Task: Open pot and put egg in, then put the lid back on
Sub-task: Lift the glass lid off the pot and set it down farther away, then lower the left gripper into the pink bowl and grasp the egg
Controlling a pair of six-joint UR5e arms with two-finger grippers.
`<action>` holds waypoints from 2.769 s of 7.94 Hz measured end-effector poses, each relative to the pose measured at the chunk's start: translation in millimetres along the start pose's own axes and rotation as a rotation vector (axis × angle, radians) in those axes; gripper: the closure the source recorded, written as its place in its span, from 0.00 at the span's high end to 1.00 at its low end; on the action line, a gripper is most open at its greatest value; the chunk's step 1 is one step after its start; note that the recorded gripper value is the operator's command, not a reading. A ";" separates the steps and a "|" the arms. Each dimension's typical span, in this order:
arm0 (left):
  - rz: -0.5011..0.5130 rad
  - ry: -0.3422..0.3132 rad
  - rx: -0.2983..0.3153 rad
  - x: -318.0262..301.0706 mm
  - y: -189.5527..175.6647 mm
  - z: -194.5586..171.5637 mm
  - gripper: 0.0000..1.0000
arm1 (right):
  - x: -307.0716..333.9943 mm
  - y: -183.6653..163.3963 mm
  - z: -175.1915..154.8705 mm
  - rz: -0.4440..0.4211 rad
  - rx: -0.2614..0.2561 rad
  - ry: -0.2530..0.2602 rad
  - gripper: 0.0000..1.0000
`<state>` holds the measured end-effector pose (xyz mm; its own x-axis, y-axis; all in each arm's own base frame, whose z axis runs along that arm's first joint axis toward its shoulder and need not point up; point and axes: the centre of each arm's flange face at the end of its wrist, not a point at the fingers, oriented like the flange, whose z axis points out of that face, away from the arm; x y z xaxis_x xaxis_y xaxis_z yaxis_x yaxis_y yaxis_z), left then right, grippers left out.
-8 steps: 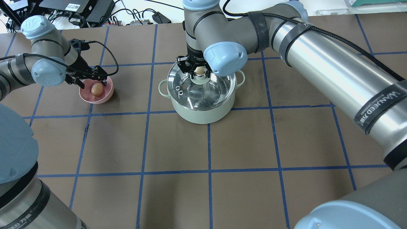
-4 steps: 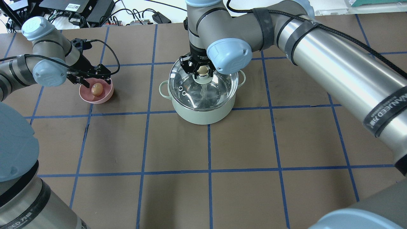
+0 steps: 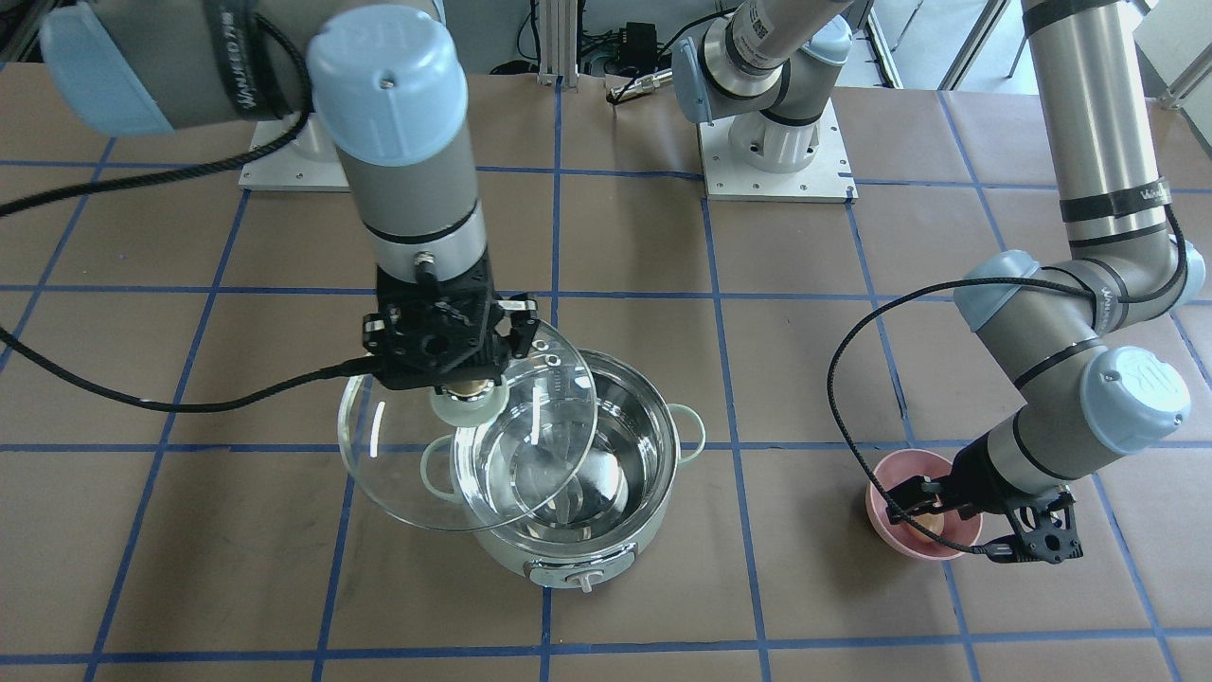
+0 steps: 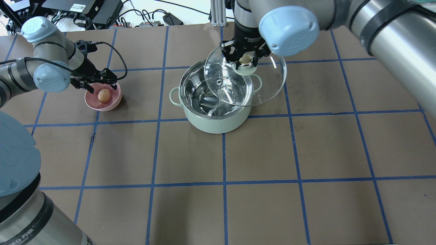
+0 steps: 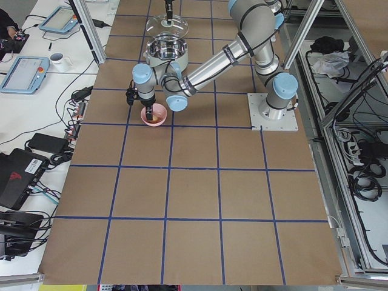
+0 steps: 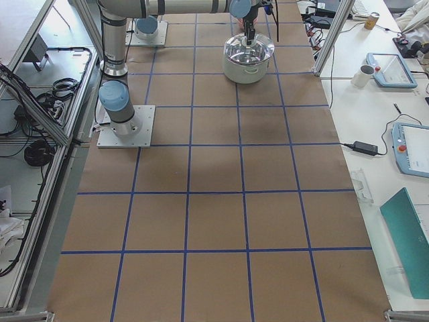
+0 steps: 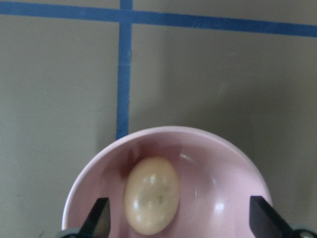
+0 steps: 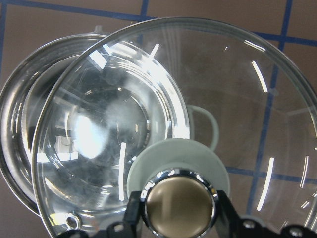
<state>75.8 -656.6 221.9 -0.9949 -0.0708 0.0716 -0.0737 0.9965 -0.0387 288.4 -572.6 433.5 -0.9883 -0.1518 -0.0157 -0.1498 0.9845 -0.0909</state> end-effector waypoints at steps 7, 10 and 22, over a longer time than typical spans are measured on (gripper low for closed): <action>0.016 -0.035 -0.046 -2.6 9.9 14.5 1.00 | 181.9 15.7 -52.9 -0.030 -0.066 0.079 0.15; 0.018 -0.035 -0.054 -3.3 9.7 21.1 1.00 | 200.7 23.5 -48.8 -0.029 -0.079 0.073 0.15; 0.006 -0.027 -0.068 -4.6 6.9 33.4 0.24 | 205.9 27.9 -48.4 -0.024 -0.087 0.065 0.14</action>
<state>77.6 -650.9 188.0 -0.9968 -0.0655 0.0451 -0.0642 0.9975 0.0286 79.3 -572.1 476.0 -0.9837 -0.1725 0.0500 -0.1728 0.9849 -0.0034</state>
